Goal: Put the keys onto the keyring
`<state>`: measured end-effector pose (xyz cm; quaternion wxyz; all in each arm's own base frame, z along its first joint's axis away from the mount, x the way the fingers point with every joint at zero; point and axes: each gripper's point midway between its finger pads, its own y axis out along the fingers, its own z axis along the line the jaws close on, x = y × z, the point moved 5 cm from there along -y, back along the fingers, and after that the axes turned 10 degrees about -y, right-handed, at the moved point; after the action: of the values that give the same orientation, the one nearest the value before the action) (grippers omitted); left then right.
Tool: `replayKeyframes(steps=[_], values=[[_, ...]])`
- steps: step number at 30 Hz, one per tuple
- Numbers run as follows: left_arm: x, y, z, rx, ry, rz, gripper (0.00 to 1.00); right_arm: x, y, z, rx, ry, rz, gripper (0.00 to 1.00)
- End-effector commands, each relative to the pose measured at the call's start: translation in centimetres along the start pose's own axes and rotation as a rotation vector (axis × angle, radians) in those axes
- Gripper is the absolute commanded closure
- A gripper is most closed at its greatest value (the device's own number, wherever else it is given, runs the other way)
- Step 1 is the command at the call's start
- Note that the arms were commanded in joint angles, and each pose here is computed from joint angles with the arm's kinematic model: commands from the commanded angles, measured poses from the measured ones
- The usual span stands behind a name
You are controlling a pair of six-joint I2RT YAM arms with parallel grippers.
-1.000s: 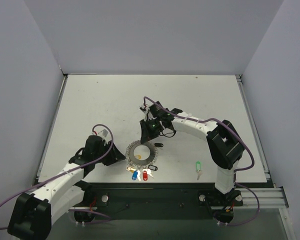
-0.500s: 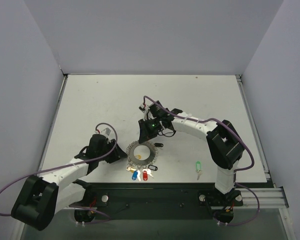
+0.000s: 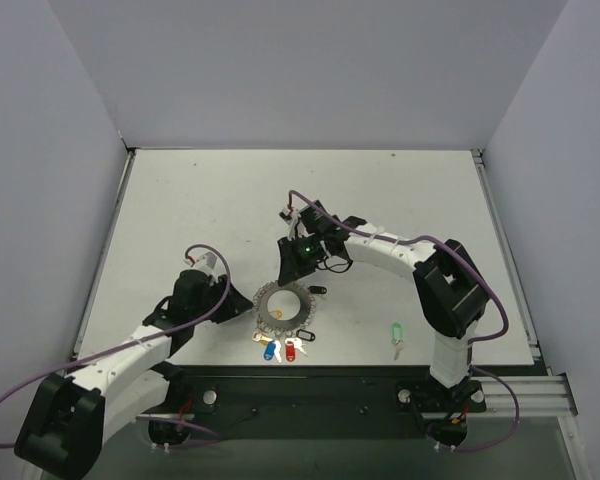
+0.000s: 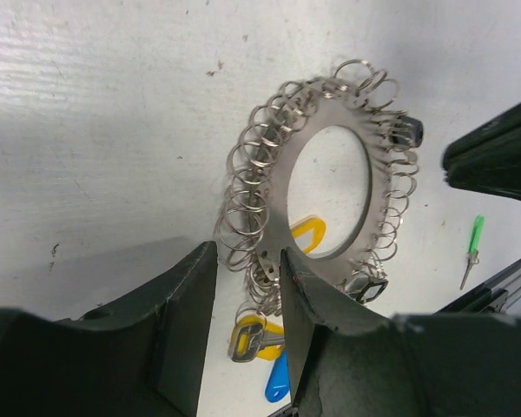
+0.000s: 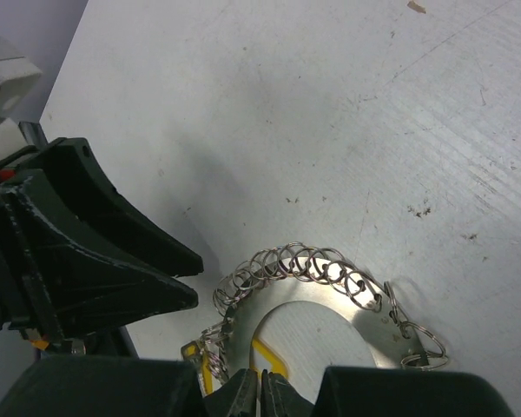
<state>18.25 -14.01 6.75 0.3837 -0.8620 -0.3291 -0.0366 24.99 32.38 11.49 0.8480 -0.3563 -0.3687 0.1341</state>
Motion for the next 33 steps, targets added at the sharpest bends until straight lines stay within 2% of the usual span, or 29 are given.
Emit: replayKeyframes(steps=[1, 7, 14, 20, 33], values=[[0.8, -1.5, -0.8, -0.021, 0.046, -0.070, 0.55, 0.1, -0.7, 0.5, 0.027, -0.007, -0.014, 0.89], [0.0, -1.9, -1.4, -0.077, 0.068, -0.027, 0.58, -0.1, -0.8, 0.5, 0.026, -0.009, -0.012, 0.88], [-1.3, -1.6, -2.9, -0.159, 0.147, 0.042, 0.58, -0.3, -0.6, 0.5, 0.028, -0.004, -0.007, 0.87], [-2.1, -0.5, -3.2, -0.112, 0.197, 0.090, 0.57, -0.5, -0.6, 0.5, 0.029, 0.001, -0.003, 0.87], [-1.3, -0.6, -3.6, -0.091, 0.213, 0.021, 0.58, -0.7, -0.8, 0.5, 0.029, 0.002, -0.006, 0.87]])
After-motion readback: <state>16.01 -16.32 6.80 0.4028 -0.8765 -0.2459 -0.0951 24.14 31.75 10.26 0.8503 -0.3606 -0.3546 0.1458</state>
